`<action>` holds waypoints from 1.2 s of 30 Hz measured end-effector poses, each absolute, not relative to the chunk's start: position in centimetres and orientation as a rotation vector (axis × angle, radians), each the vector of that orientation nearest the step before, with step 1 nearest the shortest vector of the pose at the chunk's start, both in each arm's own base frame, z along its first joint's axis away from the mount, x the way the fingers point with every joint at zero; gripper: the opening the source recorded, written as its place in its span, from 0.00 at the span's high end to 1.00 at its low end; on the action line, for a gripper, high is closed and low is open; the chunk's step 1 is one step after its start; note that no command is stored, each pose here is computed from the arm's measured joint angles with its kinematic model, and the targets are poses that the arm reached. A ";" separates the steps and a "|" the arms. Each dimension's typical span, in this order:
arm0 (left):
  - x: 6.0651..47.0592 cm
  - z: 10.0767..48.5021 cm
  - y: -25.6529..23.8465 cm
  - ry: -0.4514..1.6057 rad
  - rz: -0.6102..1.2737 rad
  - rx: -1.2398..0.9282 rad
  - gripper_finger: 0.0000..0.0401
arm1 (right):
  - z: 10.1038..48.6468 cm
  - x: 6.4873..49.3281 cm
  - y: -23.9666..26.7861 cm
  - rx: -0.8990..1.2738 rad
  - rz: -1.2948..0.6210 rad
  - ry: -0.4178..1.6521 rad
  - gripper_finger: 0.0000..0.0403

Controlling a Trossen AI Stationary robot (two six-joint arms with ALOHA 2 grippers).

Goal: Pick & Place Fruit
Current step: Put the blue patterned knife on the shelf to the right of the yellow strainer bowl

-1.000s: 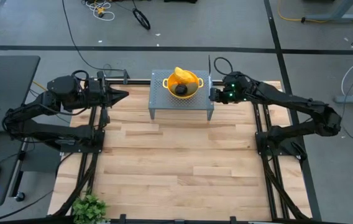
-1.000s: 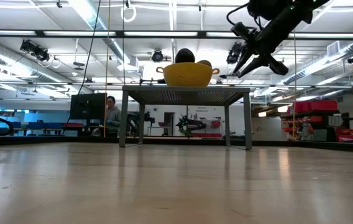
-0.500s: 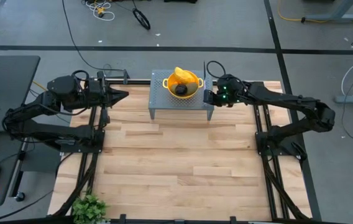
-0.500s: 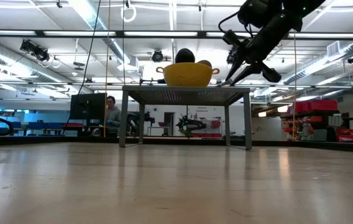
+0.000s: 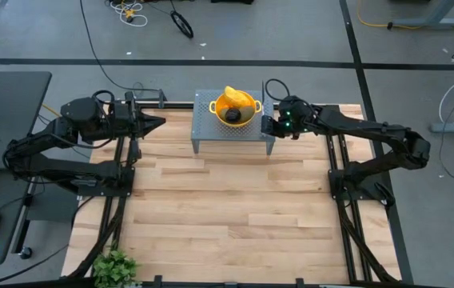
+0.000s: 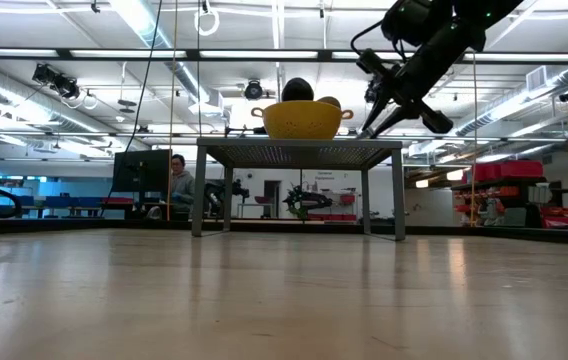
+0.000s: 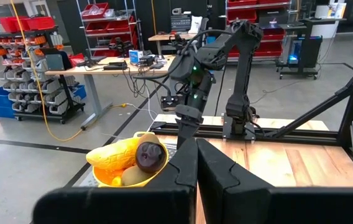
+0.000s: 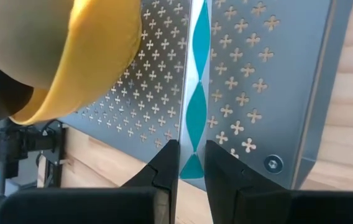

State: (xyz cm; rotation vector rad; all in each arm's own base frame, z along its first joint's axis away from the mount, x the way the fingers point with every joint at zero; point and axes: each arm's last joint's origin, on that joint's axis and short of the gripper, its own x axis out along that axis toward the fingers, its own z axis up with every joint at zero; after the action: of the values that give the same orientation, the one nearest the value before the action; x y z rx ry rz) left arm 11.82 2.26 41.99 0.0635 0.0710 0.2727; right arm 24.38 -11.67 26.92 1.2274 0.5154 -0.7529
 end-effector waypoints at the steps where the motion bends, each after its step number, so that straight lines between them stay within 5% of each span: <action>1: 11.8 42.0 2.3 0.071 0.273 0.064 0.99 | 26.9 24.4 -11.7 1.230 -0.754 0.519 0.85; 36: 11.8 42.0 2.3 0.071 0.276 0.065 0.99 | 26.4 24.4 -11.5 1.301 -0.736 0.571 0.84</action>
State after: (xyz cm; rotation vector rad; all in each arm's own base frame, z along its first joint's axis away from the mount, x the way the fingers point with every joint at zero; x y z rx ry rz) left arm 11.82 2.27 41.99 0.0654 0.0710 0.2756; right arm 24.39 -11.50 26.41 1.3012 0.5707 -0.7363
